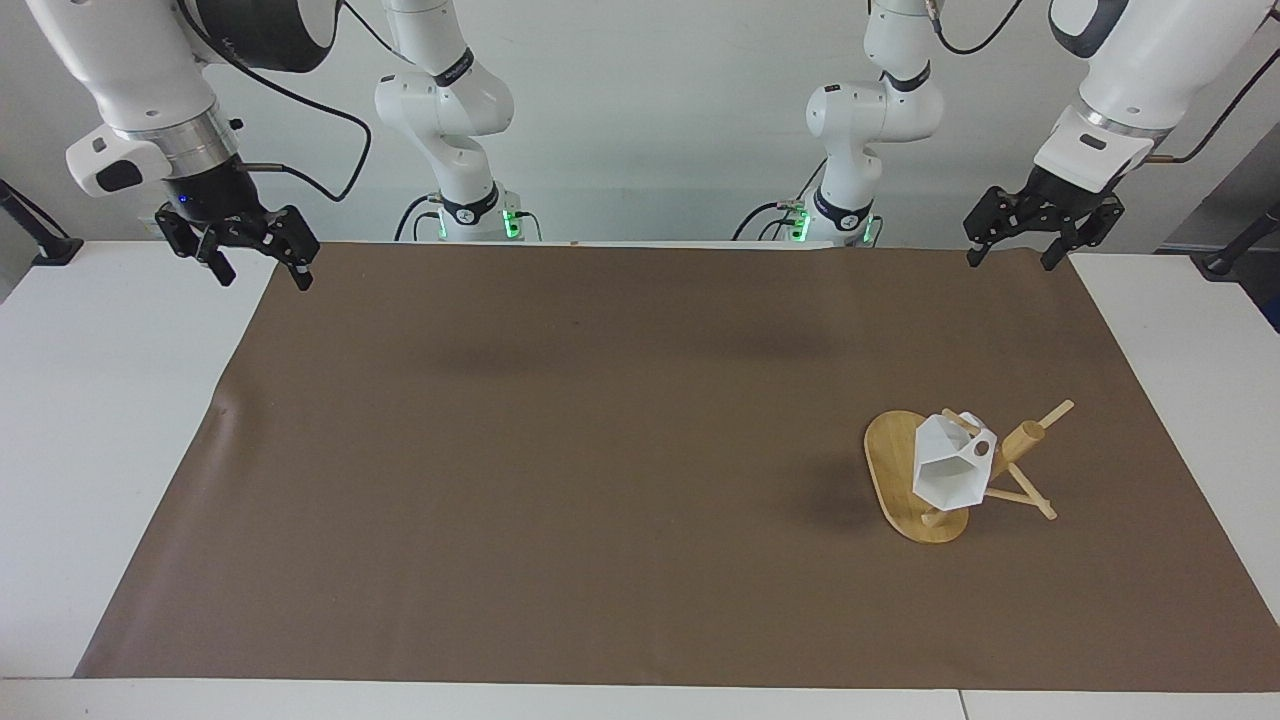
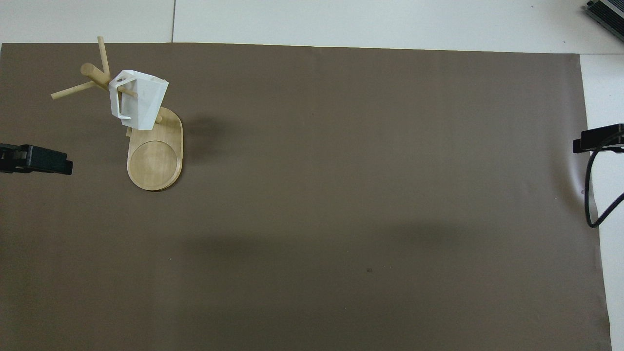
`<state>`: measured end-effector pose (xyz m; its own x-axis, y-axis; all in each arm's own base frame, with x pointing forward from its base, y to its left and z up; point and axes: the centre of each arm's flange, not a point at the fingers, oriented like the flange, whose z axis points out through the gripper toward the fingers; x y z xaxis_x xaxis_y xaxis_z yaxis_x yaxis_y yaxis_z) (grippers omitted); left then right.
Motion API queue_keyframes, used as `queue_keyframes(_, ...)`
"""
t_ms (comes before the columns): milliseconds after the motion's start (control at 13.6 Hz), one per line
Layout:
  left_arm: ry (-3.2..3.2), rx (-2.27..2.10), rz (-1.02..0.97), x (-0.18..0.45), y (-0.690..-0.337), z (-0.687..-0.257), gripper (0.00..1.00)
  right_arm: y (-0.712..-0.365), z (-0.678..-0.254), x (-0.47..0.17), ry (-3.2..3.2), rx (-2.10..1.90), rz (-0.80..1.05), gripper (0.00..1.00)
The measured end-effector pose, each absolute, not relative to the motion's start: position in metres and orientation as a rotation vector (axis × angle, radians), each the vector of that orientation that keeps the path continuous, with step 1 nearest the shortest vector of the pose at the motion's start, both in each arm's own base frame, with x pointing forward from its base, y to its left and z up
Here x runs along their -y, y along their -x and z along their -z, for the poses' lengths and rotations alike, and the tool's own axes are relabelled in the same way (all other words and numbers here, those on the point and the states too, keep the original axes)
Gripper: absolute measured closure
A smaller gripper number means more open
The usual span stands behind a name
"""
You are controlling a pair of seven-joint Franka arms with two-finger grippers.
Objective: Hang cup on rack
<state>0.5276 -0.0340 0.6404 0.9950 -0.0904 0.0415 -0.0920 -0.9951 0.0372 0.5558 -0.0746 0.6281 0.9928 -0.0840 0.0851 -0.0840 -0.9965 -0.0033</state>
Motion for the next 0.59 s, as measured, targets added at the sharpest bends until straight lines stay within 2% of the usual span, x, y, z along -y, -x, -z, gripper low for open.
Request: queue_keyframes(589, -3.098, 0.173, -0.045, 0.0447, -0.5217, -0.644, 0.0, -0.5558, -0.6281, 0.0746, -3.136, 0.132, -0.134, 0.0)
